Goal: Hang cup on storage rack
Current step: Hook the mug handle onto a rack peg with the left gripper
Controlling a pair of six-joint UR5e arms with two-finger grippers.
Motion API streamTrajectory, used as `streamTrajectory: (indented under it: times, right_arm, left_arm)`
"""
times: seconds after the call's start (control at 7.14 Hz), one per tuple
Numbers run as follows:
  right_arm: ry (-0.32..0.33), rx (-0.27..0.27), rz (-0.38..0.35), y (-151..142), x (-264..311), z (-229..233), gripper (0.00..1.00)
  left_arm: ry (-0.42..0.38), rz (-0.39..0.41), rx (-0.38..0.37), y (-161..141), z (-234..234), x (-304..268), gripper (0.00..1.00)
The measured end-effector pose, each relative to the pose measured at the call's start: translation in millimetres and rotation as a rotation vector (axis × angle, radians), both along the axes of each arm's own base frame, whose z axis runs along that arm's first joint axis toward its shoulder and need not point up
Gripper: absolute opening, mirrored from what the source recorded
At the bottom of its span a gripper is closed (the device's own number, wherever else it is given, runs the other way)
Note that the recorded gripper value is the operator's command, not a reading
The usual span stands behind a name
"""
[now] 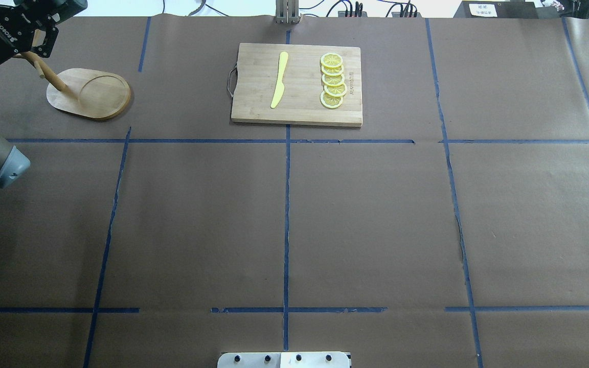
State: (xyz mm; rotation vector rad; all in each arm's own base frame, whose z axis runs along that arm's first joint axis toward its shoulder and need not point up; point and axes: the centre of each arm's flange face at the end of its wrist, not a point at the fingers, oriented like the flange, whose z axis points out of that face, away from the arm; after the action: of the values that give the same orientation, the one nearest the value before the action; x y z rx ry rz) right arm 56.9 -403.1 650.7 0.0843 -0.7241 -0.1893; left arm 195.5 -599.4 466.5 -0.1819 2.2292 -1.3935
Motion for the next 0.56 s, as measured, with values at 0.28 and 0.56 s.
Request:
streamTrajectory:
  times: [0.28, 0.56]
  right_arm:
    - [0.000, 0.000, 0.000, 0.0, 0.0, 0.0, 1.00]
    - [0.000, 0.001, 0.000, -0.3, 0.0, -0.2, 1.00]
  left_arm:
    - [0.004, 0.001, 0.003, 4.1, 24.9, -1.9, 0.00]
    - [0.002, 0.002, 0.000, 9.7, 48.9, -5.0, 0.03]
